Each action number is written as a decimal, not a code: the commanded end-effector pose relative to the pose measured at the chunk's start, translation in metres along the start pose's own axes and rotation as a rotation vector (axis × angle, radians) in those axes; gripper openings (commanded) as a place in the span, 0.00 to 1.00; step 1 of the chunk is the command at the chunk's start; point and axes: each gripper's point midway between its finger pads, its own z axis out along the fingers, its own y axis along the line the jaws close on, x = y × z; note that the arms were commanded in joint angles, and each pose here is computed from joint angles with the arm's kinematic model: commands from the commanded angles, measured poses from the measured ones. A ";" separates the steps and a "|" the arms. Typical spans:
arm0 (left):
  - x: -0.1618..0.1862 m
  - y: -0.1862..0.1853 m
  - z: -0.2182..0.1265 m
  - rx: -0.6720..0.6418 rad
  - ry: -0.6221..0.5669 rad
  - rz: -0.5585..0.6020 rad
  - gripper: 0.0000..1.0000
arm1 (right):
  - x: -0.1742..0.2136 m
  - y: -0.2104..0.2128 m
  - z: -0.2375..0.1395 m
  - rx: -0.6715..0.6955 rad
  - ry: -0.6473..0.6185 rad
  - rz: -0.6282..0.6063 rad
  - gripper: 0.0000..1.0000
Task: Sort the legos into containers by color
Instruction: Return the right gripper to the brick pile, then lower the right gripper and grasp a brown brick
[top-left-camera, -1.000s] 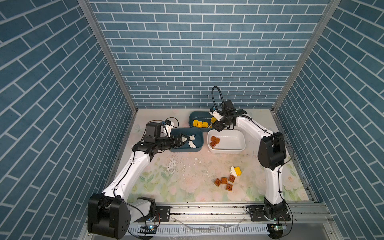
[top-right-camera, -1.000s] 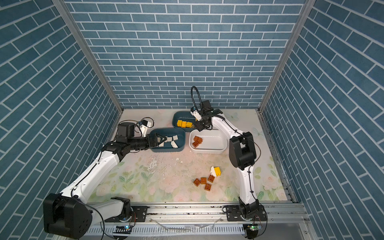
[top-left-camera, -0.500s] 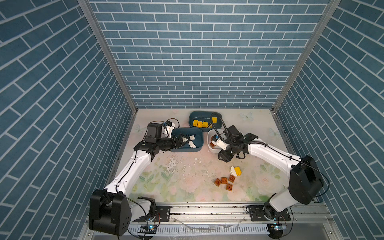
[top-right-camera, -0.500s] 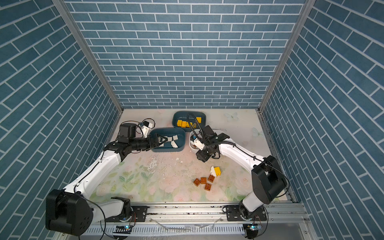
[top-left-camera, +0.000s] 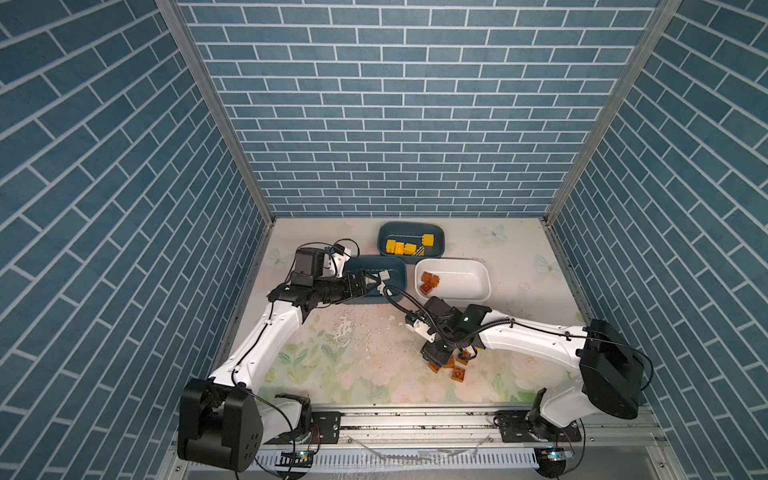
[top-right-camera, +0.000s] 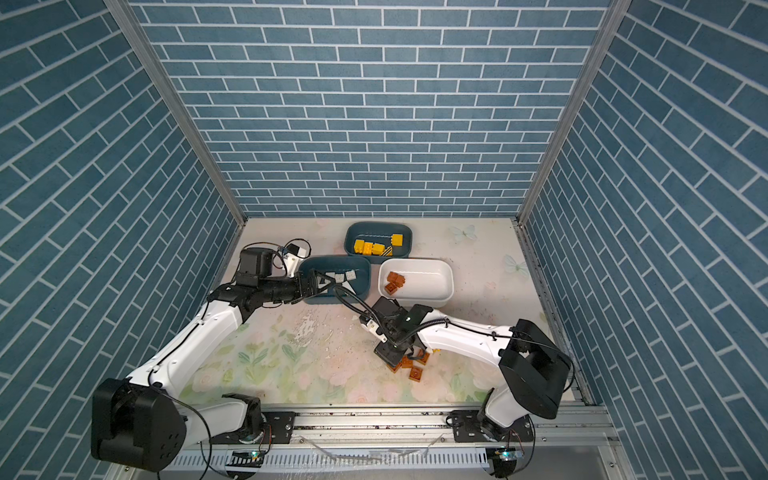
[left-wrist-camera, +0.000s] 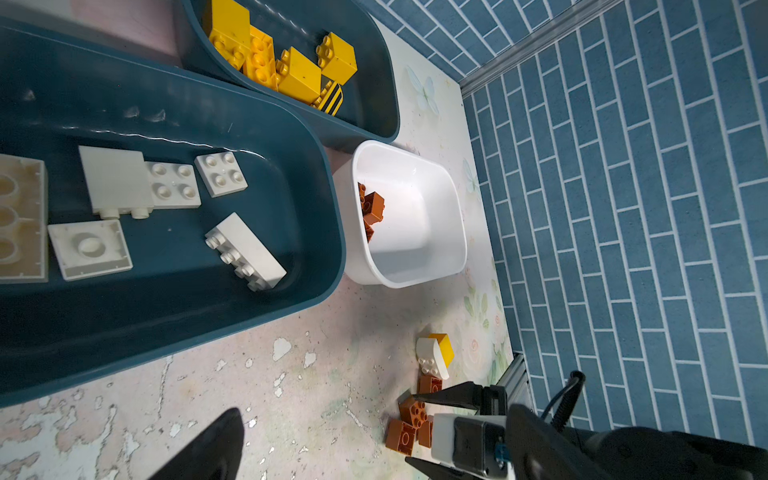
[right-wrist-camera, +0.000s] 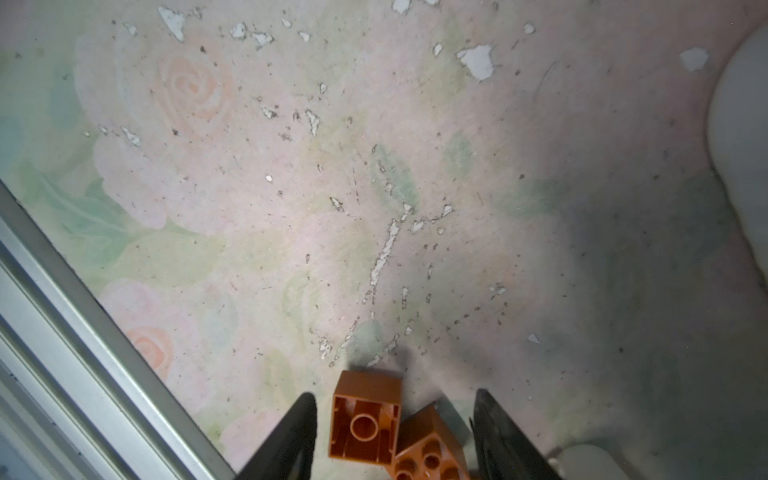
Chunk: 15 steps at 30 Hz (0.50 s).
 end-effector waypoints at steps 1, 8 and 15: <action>0.007 0.004 -0.001 -0.001 0.017 -0.003 1.00 | 0.008 -0.004 0.012 0.040 0.029 0.064 0.61; 0.011 0.007 -0.001 -0.011 0.032 0.003 1.00 | 0.028 0.006 0.028 0.019 0.107 0.060 0.57; 0.014 0.007 -0.001 -0.010 0.038 -0.002 1.00 | 0.037 0.016 0.033 0.008 0.156 0.046 0.50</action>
